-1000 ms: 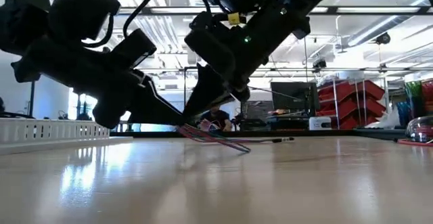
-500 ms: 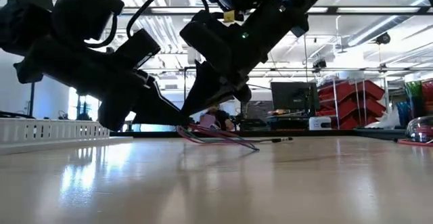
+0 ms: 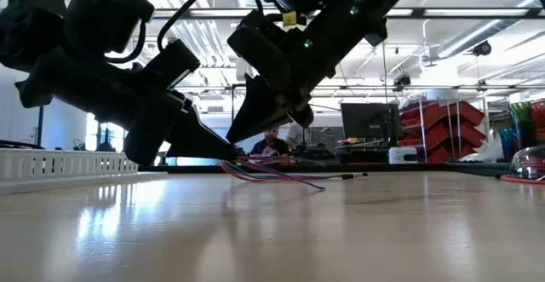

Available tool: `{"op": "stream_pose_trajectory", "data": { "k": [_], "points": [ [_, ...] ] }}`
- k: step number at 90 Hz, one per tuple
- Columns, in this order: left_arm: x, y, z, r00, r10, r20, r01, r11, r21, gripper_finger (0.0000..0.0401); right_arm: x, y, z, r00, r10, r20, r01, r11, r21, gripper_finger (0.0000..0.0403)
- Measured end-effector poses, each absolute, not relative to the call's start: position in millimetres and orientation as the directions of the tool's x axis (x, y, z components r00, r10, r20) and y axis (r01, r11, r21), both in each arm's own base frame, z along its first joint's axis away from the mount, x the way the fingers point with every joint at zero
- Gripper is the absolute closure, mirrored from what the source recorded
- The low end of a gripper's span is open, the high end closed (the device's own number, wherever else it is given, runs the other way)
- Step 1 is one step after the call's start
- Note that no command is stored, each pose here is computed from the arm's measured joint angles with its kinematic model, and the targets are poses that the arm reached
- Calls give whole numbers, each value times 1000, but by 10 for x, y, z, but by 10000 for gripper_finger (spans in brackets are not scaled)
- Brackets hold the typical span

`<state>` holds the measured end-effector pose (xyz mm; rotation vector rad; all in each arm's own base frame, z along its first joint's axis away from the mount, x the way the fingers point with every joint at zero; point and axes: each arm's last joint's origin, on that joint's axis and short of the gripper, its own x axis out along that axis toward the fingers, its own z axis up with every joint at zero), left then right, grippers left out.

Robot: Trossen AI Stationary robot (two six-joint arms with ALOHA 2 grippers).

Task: Ziptie cables
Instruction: Wrap the cable wires using bottom black ziptie

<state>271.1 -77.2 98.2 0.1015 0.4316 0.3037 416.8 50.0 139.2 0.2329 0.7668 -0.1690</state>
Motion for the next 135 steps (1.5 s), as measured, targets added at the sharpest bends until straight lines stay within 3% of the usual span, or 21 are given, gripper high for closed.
{"op": "stream_pose_trajectory", "data": {
  "k": [26,45,59,71,89,102,135],
  "points": [
    [2693,-767,960,858,308,-411,-264,951,162,401,4101,492,1586,709,-63,-703,143,988,55,403],
    [2700,-778,952,860,279,-426,-231,959,163,401,4097,519,1586,706,-34,-708,-78,989,-125,399],
    [2699,-788,941,864,241,-442,-194,970,149,401,4104,536,1523,693,-20,-720,-222,945,-240,354],
    [2702,-793,944,867,232,-440,-188,972,143,401,4135,504,1404,666,58,-744,-339,912,-233,300],
    [2706,-798,949,872,215,-439,-176,976,129,401,4212,439,1214,639,45,-768,-336,914,-226,263],
    [2706,-800,948,873,208,-441,-171,978,123,401,4235,435,1154,641,45,-766,-337,913,-229,279],
    [2706,-801,950,873,207,-441,-170,978,122,401,4239,408,1148,640,38,-767,-322,920,-222,372]
  ]
}}
